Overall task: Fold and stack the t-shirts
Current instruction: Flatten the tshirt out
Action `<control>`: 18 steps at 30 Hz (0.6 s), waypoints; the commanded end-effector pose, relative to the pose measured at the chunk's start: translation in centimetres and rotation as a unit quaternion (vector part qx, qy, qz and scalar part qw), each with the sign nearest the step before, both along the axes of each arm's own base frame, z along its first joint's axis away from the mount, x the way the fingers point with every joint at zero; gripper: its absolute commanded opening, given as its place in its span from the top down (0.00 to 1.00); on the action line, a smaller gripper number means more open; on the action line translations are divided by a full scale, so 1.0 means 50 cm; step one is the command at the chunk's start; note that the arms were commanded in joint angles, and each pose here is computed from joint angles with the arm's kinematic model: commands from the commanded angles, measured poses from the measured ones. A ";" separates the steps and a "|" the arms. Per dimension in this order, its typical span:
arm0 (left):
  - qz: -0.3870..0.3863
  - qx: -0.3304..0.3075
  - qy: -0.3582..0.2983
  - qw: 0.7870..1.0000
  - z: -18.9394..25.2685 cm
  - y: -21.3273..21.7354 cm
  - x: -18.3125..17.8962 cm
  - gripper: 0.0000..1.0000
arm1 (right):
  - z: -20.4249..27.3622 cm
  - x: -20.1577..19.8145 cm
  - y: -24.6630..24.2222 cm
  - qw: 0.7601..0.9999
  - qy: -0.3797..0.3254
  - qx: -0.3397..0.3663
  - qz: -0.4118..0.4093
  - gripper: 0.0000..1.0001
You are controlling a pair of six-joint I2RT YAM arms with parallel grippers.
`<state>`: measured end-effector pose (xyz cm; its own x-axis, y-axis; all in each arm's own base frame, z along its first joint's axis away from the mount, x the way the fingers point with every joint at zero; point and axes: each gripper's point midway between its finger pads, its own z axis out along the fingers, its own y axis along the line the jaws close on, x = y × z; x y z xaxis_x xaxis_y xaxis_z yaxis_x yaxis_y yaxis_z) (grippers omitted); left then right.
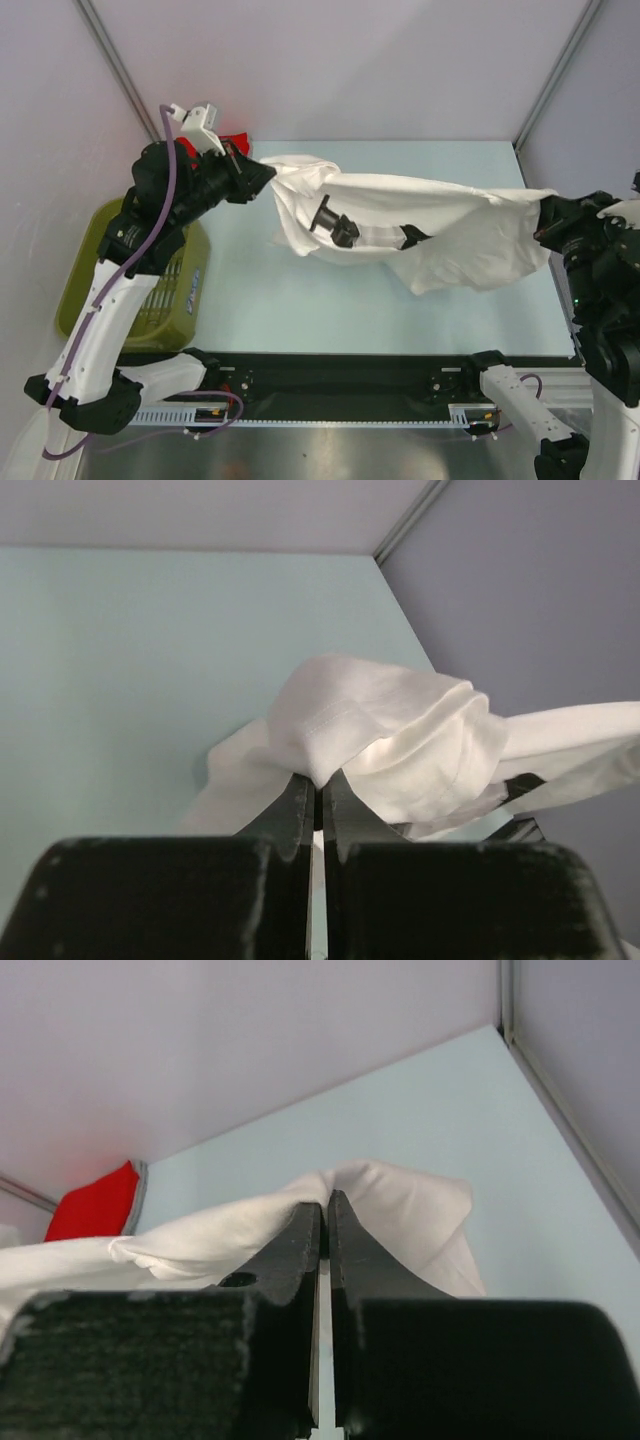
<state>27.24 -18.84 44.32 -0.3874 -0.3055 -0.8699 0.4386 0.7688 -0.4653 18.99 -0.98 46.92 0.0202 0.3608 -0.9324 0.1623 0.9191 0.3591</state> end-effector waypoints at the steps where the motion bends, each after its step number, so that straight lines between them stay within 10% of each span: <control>1: 0.007 -0.041 -0.021 0.999 0.025 0.011 -0.010 1.00 | 0.146 -0.045 -0.046 0.992 -0.116 -0.005 -0.050 1.00; 6: -0.008 -0.049 -0.004 0.999 -0.005 0.004 -0.026 1.00 | 0.214 -0.041 -0.042 0.986 -0.158 -0.006 -0.046 1.00; 18: 0.226 0.061 0.124 0.964 -0.239 0.166 0.149 1.00 | 0.002 0.410 0.002 0.995 -0.056 -0.048 -0.062 1.00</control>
<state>31.36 -15.44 35.64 -0.4775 -0.3688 -0.7975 0.1651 0.8538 -0.4937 33.74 -0.17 47.76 0.0949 0.2891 -0.9526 0.2131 0.9288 0.3031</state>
